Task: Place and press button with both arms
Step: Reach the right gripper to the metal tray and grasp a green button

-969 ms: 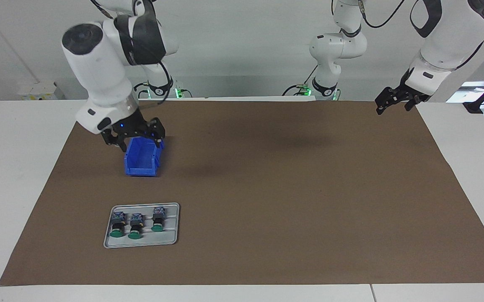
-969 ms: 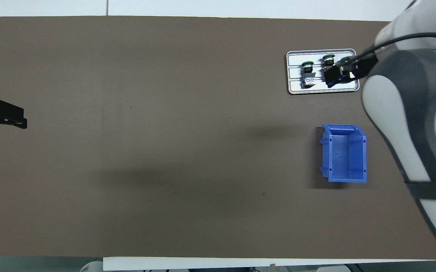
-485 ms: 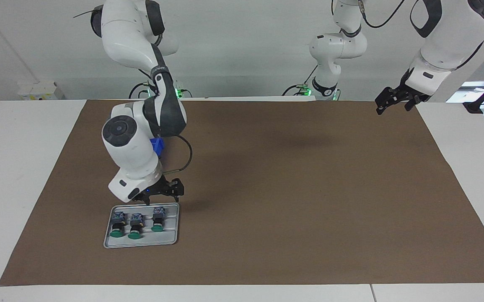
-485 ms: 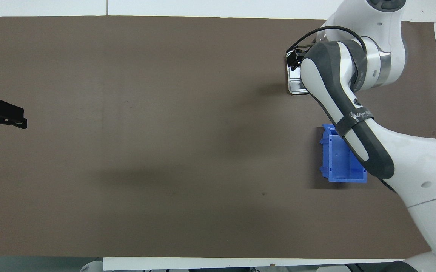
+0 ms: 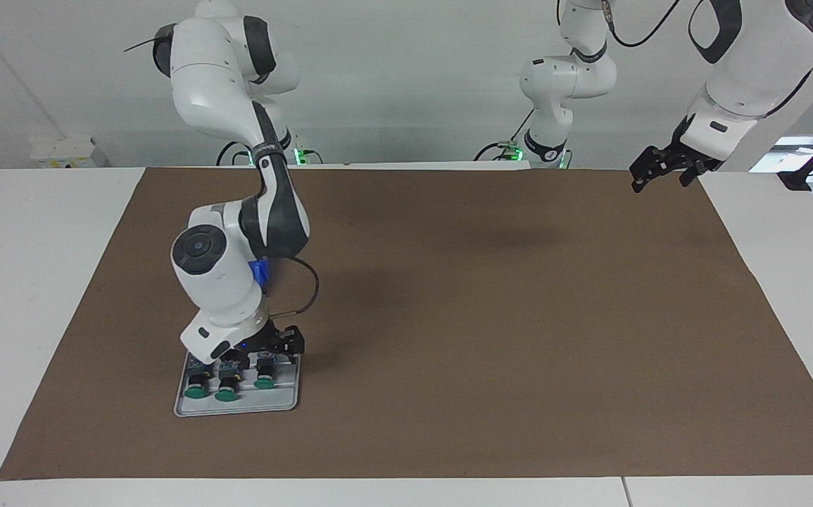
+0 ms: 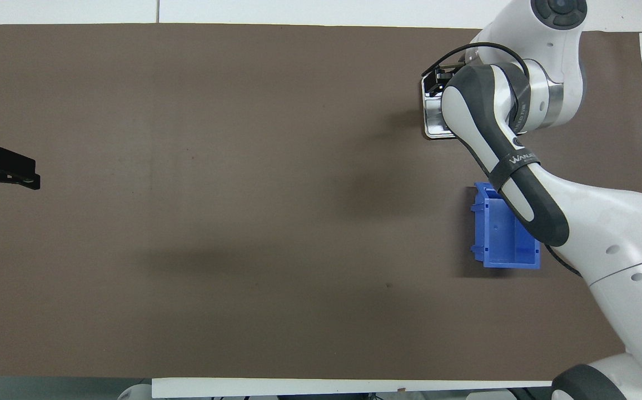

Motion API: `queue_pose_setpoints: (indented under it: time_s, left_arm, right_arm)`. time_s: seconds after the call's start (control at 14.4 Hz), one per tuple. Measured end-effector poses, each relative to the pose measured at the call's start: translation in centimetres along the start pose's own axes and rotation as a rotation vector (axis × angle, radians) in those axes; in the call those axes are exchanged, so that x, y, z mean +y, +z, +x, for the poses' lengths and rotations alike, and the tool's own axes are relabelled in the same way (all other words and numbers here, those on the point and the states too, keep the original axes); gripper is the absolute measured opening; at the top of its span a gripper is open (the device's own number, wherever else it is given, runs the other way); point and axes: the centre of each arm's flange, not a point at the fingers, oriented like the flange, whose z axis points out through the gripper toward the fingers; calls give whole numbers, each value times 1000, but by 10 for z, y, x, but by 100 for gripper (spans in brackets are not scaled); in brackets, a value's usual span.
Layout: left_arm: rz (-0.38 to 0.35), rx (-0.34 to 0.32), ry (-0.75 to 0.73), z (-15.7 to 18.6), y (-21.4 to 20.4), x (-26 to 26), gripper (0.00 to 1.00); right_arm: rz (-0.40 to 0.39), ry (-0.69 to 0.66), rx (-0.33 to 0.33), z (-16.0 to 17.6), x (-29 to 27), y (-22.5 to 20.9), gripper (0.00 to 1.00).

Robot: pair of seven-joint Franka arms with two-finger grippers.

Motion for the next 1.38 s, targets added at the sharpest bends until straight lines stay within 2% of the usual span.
queue_pose_setpoints:
  time_s: [0.28, 0.55, 0.83, 0.9, 1.11, 1.38]
  left_arm:
    - [0, 0, 0, 0, 0, 0, 100]
    - [0, 0, 0, 0, 0, 0, 100]
    - [0, 0, 0, 0, 0, 0, 100]
    - [0, 0, 0, 0, 0, 0, 100]
    - [0, -1, 0, 0, 0, 0, 100]
    - [0, -1, 0, 0, 0, 0, 100]
  right_arm:
    - [-1, -17, -6, -3, 15, 37, 89]
    - [-1, -19, -6, -7, 16, 47, 88]
    - [-1, -20, -14, -10, 15, 54, 81]
    - [-1, -20, -17, -11, 15, 55, 75]
    - [-1, -21, -21, -12, 15, 57, 41]
    - [-1, -26, -49, -14, 12, 51, 40]
